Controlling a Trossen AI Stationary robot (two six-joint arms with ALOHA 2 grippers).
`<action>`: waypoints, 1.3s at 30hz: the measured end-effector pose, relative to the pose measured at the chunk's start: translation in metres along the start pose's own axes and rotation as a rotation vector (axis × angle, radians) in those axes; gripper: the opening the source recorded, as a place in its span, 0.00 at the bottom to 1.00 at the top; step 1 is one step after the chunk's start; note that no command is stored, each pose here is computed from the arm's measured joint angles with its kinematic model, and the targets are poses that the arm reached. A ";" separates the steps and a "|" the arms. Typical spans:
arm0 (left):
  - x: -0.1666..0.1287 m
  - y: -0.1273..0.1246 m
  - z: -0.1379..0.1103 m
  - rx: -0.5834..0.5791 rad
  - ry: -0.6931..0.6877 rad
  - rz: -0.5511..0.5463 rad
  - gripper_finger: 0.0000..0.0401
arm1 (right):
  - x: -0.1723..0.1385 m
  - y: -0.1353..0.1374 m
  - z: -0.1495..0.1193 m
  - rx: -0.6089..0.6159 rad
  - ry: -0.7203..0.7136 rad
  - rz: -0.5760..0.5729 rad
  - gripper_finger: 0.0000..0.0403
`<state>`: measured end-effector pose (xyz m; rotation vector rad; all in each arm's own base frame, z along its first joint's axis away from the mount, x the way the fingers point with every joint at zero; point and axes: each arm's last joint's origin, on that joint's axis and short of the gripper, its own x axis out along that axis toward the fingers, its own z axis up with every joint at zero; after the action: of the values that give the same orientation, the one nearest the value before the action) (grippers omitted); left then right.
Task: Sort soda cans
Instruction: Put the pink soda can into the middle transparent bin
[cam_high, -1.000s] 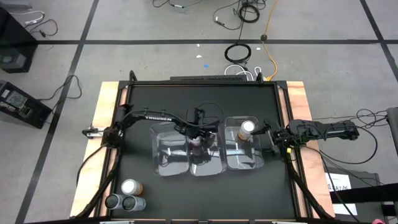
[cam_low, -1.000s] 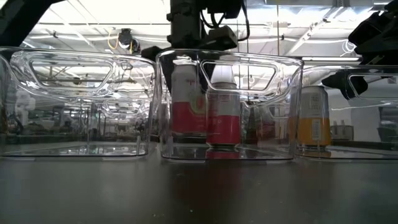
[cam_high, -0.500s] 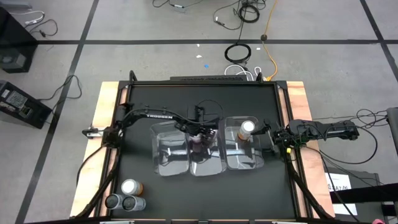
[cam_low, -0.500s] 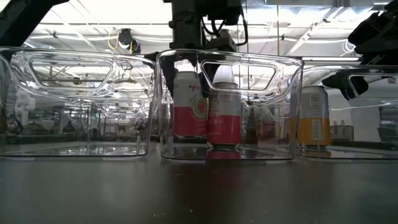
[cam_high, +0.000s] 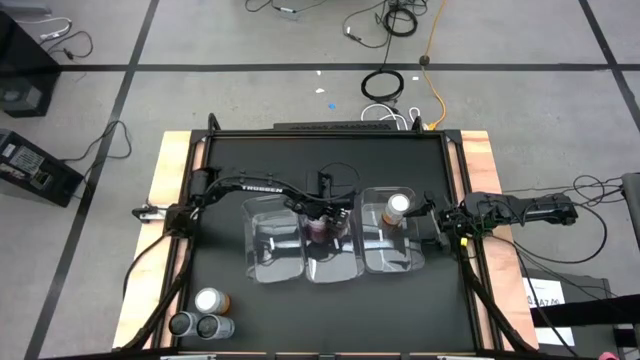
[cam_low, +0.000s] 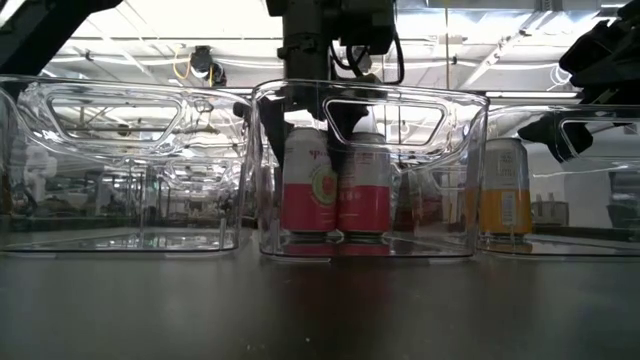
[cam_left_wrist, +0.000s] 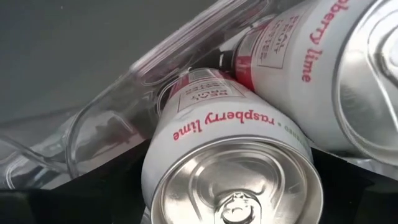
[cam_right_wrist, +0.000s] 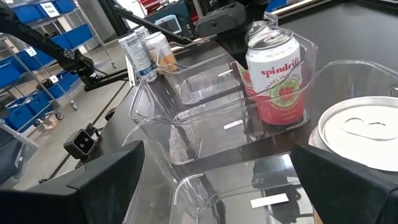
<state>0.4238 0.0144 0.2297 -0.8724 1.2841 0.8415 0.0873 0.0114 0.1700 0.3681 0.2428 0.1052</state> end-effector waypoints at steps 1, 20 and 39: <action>0.000 0.000 0.000 0.000 -0.002 0.001 0.83 | 0.000 0.000 0.000 0.000 0.001 0.000 0.99; 0.000 -0.001 0.002 -0.005 -0.032 -0.006 0.83 | 0.000 0.000 0.000 -0.007 0.001 -0.001 0.99; 0.000 -0.001 0.001 0.000 -0.028 0.001 0.96 | 0.000 0.000 0.000 -0.026 0.001 -0.001 0.99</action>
<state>0.4251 0.0151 0.2296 -0.8574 1.2603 0.8513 0.0873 0.0114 0.1699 0.3418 0.2429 0.1072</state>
